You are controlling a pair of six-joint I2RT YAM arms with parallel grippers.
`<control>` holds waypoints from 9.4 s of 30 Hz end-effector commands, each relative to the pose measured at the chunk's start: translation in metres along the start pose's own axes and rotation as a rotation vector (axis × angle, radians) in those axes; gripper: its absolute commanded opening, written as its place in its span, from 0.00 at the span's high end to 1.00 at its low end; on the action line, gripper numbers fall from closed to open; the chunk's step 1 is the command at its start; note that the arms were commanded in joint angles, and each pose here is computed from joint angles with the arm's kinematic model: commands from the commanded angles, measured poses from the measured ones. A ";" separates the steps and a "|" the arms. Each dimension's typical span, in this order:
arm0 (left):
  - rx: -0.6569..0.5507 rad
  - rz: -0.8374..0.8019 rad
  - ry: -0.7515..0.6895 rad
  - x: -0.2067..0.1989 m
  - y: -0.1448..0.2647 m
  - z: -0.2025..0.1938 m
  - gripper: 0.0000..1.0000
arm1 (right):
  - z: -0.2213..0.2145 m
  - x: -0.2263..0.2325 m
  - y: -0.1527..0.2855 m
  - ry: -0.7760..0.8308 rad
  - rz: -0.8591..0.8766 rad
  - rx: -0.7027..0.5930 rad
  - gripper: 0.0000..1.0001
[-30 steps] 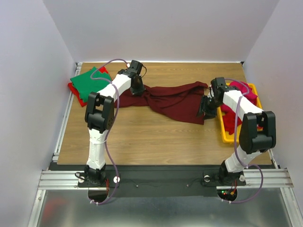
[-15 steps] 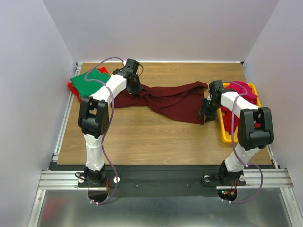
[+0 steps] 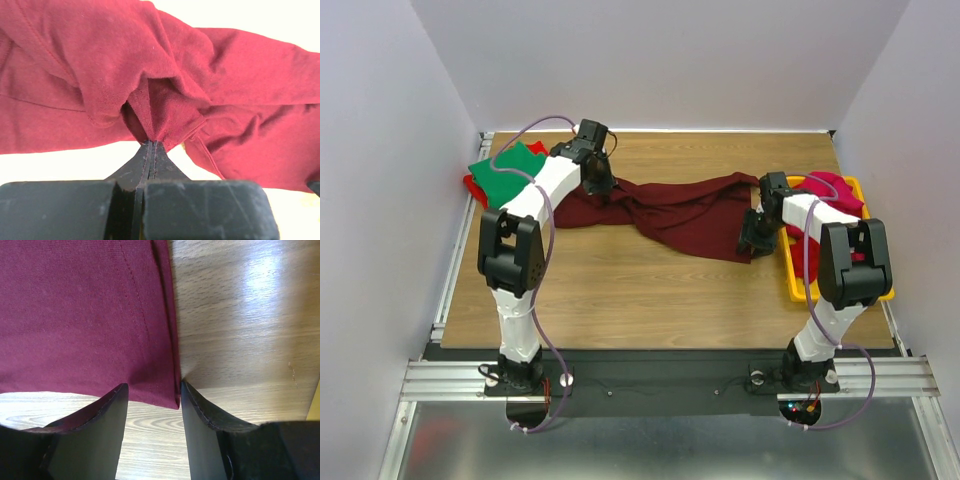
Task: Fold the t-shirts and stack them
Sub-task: Flatten the tshirt out
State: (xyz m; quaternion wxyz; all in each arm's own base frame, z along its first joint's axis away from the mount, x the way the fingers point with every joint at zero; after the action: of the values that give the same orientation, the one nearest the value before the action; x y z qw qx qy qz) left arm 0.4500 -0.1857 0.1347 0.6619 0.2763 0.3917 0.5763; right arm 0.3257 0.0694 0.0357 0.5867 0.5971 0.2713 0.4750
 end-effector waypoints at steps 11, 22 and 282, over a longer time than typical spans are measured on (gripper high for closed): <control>-0.131 -0.006 0.028 0.017 0.069 0.030 1.00 | -0.007 -0.006 -0.004 0.001 0.005 -0.022 1.00; -0.438 0.139 0.077 0.062 0.181 0.093 1.00 | 0.091 0.069 0.136 0.095 0.147 -0.340 1.00; 0.371 0.316 0.349 0.050 0.155 -0.388 0.21 | 0.055 0.121 0.075 0.242 0.346 -0.301 0.24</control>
State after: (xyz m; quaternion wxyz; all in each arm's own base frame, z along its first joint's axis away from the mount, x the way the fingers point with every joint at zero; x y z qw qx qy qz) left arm 0.0453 -0.1567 0.0452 0.4548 0.3587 0.5492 0.6024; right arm 0.4030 0.1413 0.1241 0.5344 0.5085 0.1749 0.6521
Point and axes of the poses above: each gripper's point midway between its finger pads, its own y axis back along the fingers, its own x axis along the line the jaws close on, z = x × y, the point moved 1 cm from there along y, back along the fingers, and after that the axes turned 9 degrees about -y, right-handed, at the moved point
